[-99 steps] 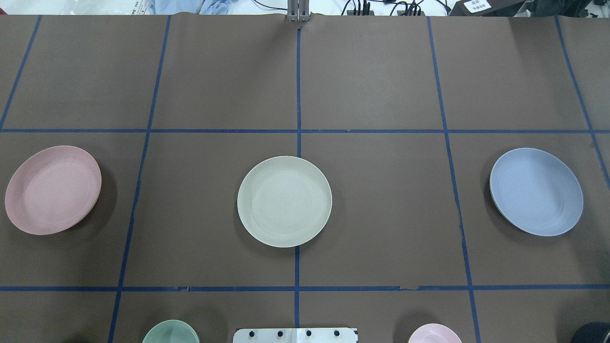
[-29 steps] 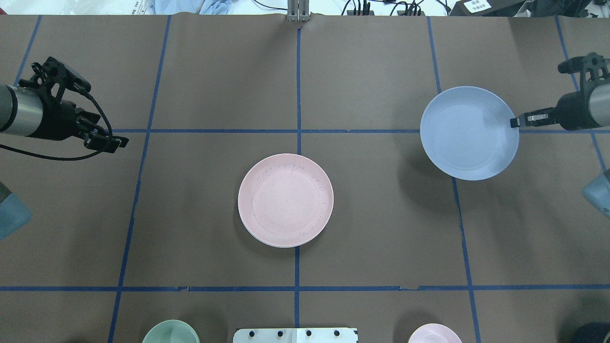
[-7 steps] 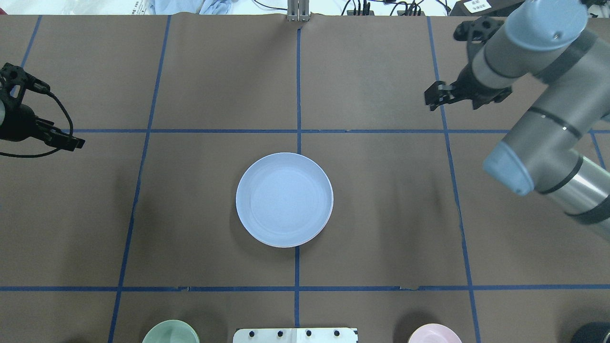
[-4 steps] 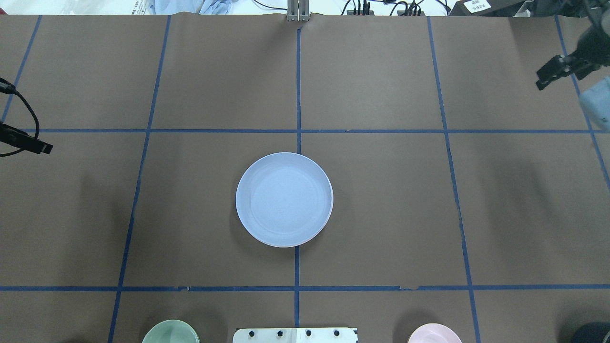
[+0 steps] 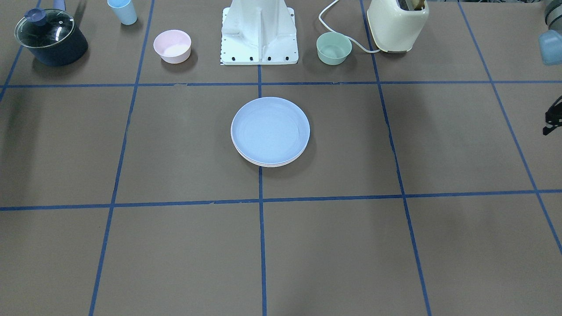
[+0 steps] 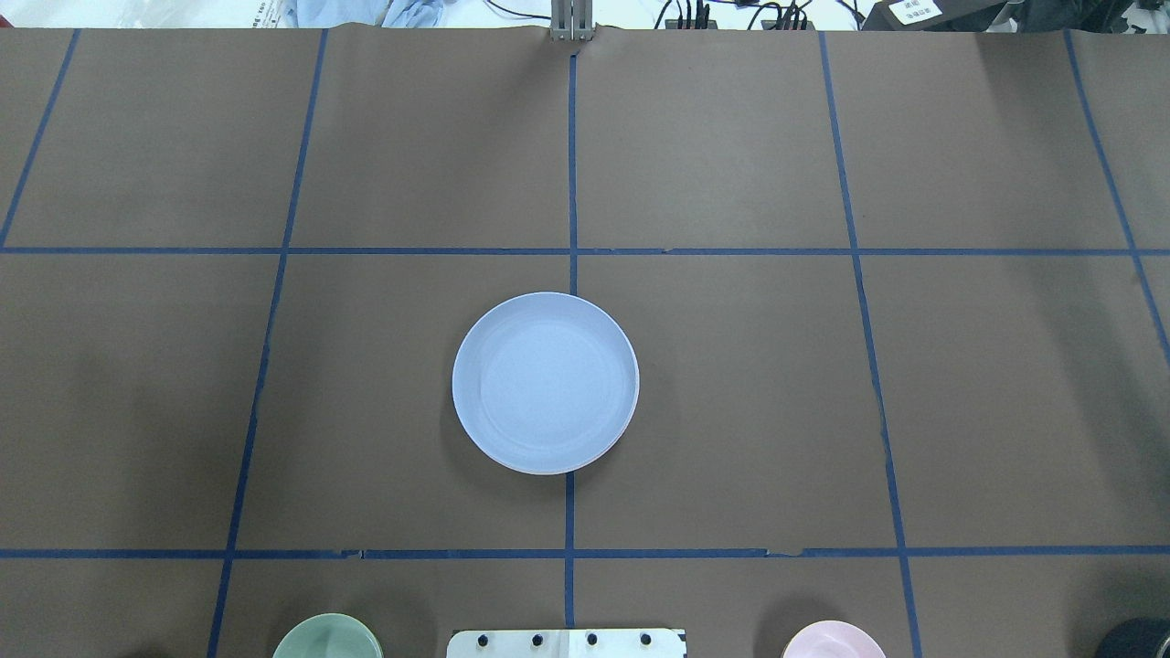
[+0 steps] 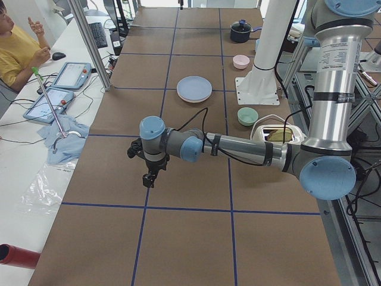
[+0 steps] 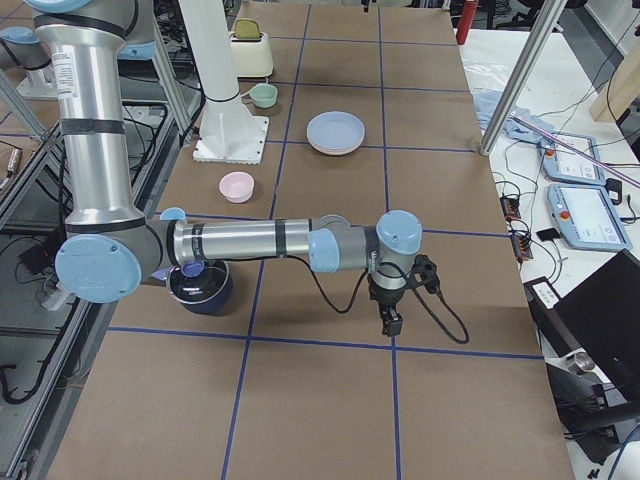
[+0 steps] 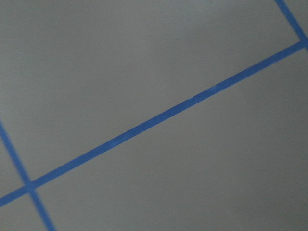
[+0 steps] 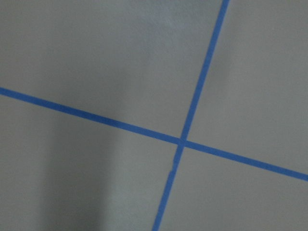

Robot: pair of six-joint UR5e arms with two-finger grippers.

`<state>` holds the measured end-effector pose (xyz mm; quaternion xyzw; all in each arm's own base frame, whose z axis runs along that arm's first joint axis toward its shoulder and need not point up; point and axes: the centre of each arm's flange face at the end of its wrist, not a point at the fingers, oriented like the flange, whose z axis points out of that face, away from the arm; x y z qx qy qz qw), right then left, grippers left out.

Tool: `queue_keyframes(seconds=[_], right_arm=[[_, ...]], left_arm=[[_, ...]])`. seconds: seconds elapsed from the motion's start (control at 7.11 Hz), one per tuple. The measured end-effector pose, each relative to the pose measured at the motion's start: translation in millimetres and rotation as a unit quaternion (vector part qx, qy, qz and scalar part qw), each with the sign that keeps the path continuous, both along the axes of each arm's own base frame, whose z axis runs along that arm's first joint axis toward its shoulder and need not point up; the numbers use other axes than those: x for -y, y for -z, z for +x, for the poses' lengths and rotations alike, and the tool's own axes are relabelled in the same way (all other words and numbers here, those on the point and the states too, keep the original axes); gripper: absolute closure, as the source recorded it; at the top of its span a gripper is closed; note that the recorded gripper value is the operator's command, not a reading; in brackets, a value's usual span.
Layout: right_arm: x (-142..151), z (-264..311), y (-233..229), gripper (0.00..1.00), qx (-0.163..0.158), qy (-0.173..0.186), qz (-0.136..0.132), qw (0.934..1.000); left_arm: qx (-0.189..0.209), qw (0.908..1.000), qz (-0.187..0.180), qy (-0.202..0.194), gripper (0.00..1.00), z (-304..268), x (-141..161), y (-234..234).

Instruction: Stack three plates with pink and blue

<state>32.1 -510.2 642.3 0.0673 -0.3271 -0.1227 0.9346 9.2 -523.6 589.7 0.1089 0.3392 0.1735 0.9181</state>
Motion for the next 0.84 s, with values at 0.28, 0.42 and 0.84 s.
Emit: queue_keyframes(seconds=[0.28, 0.42, 0.84], right_arm=[[-36, 19, -26, 0.0, 0.013, -0.032, -0.001, 0.9994], [-39, 21, -24, 0.0, 0.024, -0.052, -0.011, 0.9983], [-43, 17, -21, 0.0, 0.063, -0.066, -0.03, 0.9954]], left_arm=[[0.008, 0.9998, -0.016, 0.009, 0.0, -31, -3, -26], [0.012, 0.9998, -0.018, 0.0, 0.0, -45, -6, -47], [0.011, 0.9982, -0.059, 0.005, 0.0, -57, -17, -77]])
